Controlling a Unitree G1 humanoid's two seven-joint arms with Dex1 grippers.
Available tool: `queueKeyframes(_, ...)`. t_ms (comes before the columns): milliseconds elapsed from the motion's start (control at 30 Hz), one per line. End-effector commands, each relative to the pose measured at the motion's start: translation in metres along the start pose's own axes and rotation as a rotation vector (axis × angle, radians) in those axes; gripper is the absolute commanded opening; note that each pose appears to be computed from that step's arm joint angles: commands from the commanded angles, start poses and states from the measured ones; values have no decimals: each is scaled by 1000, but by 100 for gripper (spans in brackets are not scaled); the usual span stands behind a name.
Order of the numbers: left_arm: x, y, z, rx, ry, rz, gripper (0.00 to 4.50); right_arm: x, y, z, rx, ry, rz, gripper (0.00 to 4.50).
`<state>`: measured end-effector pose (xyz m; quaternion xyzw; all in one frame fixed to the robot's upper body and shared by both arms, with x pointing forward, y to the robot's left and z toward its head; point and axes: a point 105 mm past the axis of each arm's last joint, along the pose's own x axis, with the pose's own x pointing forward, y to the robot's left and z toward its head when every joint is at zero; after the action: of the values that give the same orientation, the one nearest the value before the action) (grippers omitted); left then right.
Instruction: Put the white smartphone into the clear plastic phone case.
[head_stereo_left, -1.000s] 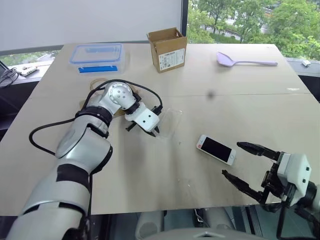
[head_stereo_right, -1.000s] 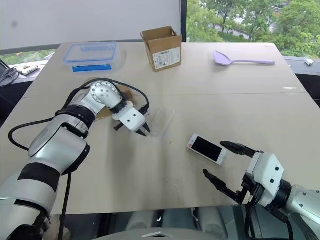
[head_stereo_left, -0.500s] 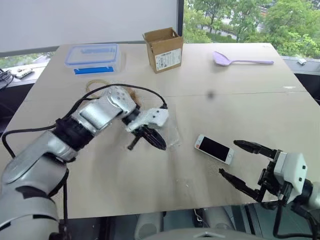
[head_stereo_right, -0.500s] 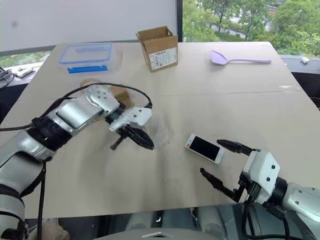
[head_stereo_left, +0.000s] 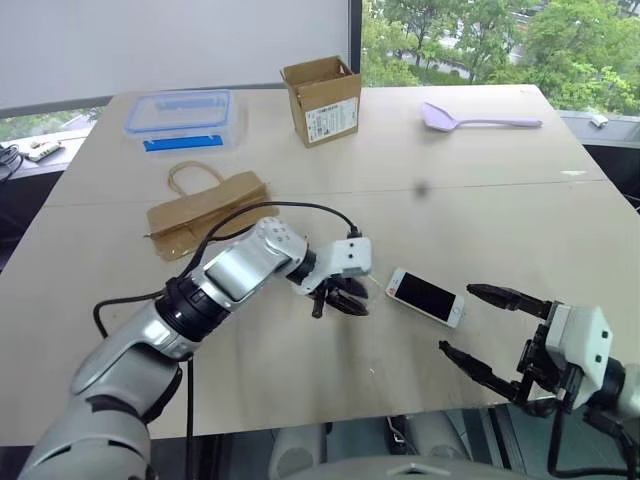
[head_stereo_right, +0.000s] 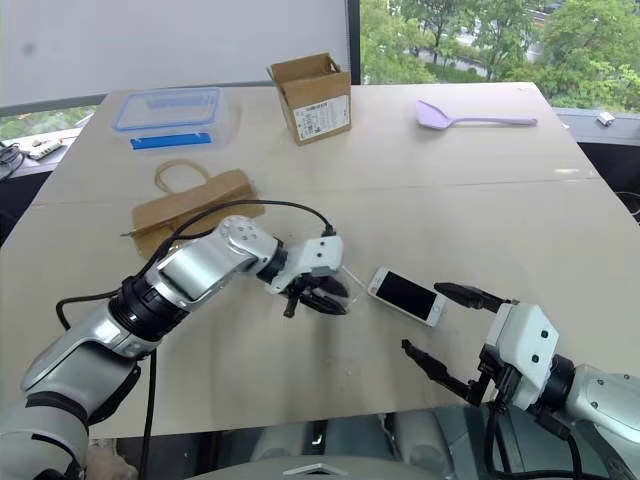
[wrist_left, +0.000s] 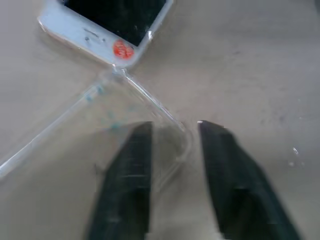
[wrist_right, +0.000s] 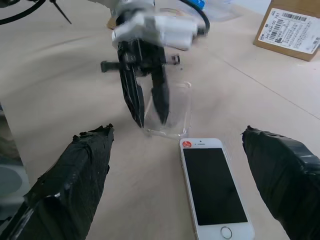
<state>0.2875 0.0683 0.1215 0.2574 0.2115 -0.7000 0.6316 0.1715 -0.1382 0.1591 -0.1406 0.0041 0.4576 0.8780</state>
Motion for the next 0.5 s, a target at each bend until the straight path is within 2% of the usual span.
queueKeyframes(33,-30,6,14,162,-105,8,156,-1,1,6,-21,-15,5,450)
queueKeyframes(233,-47,28,-5,331,-72,0,156,1,0,5,-21,-20,5,450)
queueKeyframes(500,-49,42,-39,340,61,-54,156,-4,5,8,-27,-19,-4,450)
